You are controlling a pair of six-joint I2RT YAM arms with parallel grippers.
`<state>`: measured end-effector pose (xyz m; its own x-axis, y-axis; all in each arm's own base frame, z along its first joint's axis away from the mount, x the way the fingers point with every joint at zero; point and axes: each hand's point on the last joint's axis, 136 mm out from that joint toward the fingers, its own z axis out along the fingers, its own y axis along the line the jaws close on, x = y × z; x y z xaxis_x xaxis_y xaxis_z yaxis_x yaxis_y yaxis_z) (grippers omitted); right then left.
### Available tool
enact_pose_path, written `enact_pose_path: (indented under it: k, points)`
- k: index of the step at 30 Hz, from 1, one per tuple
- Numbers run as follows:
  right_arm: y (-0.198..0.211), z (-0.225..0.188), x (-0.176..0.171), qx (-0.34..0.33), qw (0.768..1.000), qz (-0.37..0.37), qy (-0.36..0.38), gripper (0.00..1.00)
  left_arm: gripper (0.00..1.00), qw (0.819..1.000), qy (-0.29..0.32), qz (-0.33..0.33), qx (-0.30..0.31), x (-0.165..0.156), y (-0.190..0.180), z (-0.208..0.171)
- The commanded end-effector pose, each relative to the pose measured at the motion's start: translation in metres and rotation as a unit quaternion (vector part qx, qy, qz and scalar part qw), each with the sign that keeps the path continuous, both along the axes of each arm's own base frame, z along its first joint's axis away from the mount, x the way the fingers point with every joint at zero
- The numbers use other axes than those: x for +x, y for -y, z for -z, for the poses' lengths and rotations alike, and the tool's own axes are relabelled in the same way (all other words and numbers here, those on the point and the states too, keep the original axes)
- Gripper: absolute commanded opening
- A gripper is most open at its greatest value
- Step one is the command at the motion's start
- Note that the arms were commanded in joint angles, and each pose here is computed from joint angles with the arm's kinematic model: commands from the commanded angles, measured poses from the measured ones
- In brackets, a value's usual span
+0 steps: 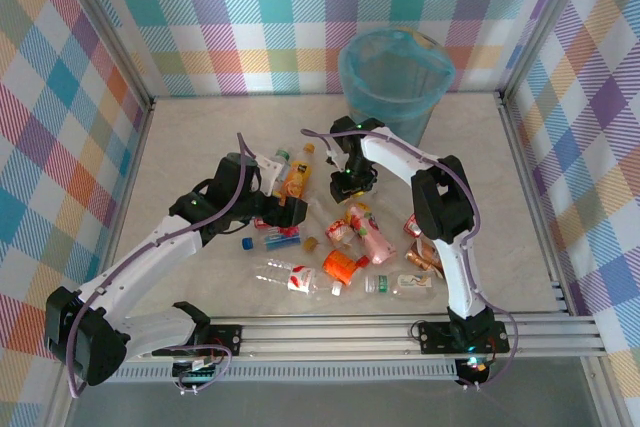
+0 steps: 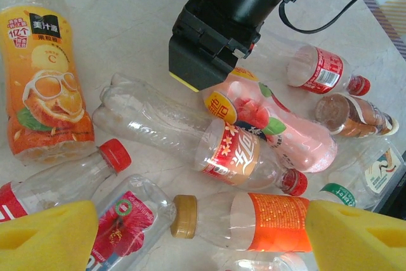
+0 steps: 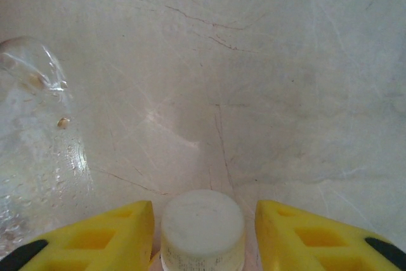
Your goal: Put the plastic bottles in the bin
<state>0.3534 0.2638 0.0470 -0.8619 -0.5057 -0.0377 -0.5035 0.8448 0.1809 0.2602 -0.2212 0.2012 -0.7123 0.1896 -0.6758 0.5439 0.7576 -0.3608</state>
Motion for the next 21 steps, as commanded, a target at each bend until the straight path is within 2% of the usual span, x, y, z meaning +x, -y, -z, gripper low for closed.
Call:
enact_pose_path:
  k: [1, 10, 21]
  points:
    - [-0.004, 0.001, -0.001, 0.002, 1.0, -0.012, -0.003, 0.46, 0.85, 1.0, 0.003, 0.011, 0.011, -0.003, 0.0, 0.001]
    - [-0.005, -0.011, 0.005, 0.01, 1.0, -0.016, 0.02, 0.37, 0.86, 1.0, 0.006, 0.009, 0.018, -0.002, -0.002, 0.001]
    - [-0.006, -0.054, 0.009, 0.03, 0.996, -0.023, 0.083, 0.25, 0.86, 1.0, 0.02, 0.007, 0.011, 0.0, -0.001, -0.009]
